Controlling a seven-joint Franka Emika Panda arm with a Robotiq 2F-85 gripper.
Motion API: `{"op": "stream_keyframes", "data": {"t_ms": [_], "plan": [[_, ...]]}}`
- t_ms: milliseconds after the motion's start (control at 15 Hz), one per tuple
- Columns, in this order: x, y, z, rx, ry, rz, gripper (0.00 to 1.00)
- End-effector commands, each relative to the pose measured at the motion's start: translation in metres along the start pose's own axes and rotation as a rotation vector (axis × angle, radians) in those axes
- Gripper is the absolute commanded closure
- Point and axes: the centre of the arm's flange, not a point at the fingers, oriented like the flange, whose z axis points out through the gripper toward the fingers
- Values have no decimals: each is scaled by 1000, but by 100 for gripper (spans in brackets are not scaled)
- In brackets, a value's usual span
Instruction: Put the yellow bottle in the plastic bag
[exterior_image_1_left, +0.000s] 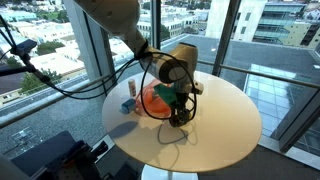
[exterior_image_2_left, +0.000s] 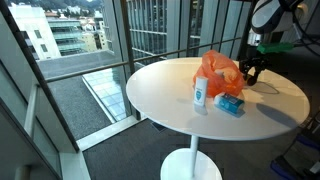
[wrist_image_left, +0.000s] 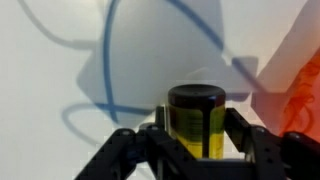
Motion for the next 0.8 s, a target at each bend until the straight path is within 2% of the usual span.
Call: {"op": "stream_keyframes", "data": {"t_ms": [0, 67, 333, 733], "plan": [[-1, -2, -9, -11, 13, 3, 66], [-4, -1, -14, -1, 4, -3, 71], [-20, 0, -44, 23, -2, -29, 71], [-61, -12, -114, 66, 16, -117, 71]]}}
